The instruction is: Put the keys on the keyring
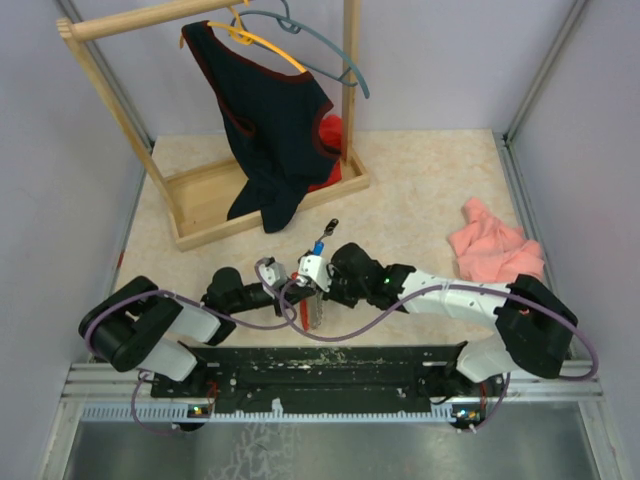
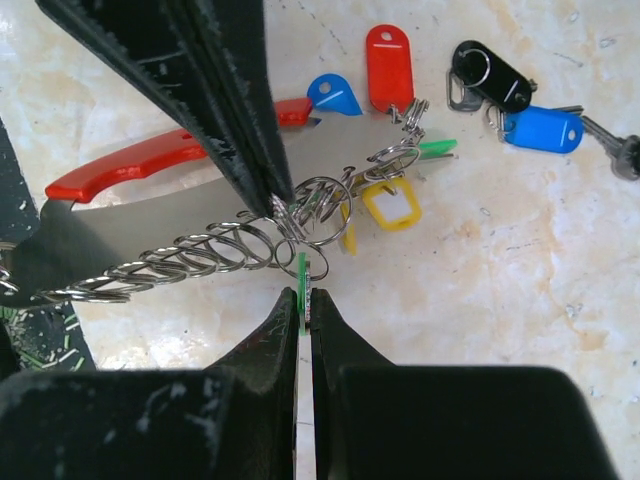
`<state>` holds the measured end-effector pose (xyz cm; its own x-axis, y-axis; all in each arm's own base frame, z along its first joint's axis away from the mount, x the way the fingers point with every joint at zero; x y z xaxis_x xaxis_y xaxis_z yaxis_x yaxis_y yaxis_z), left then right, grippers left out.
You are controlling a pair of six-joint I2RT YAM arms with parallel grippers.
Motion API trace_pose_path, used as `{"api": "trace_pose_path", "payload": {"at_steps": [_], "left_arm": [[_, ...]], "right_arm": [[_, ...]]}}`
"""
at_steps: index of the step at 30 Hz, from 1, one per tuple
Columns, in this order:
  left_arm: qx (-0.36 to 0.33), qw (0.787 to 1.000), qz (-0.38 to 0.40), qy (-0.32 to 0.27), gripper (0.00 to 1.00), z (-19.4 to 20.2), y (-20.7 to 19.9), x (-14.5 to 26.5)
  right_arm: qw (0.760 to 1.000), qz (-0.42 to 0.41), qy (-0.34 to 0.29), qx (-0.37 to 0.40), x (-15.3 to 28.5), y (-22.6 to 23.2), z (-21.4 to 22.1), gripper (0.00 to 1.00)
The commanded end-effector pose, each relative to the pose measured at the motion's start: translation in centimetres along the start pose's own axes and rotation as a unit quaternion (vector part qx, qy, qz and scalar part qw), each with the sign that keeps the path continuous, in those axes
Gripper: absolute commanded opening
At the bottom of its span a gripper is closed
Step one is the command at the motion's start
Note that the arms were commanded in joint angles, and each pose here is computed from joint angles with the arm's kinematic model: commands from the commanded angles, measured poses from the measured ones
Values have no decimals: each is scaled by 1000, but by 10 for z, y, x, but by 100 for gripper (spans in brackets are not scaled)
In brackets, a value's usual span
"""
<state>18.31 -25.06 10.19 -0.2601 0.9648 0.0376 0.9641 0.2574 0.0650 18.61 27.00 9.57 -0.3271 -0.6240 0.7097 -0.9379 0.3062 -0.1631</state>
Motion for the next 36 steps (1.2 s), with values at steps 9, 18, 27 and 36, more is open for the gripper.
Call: {"api": "trace_pose_path", "payload": {"at_steps": [9,18,27,36], "left_arm": [[-51,998,30,-30,1,-11,-8,-1],[-68,996,42,-37,1,-13,-14,-1],[-74,995,52,-44,1,-14,-19,-1],[-79,994,55,-48,1,-15,-20,0]], "right_arm": [[992,-84,41,-84,3,1,-9,0],[975,-161,66,-139,-1,10,-9,0],[961,-198,80,-177,-11,5,-9,0],[950,-203,125,-203,-25,10,12,0]]}}
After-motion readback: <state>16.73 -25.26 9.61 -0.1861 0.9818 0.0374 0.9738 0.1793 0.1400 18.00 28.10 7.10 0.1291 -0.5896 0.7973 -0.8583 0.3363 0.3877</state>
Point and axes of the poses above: each gripper's point midway between its finger pads, its own x axis back along the fingers, its own y axis along the line the jaws close on, z = x × y, the point moved 3 cm from there along x, back along the fingers, and after that the axes turned 5 degrees about -x, right-handed, at the moved point
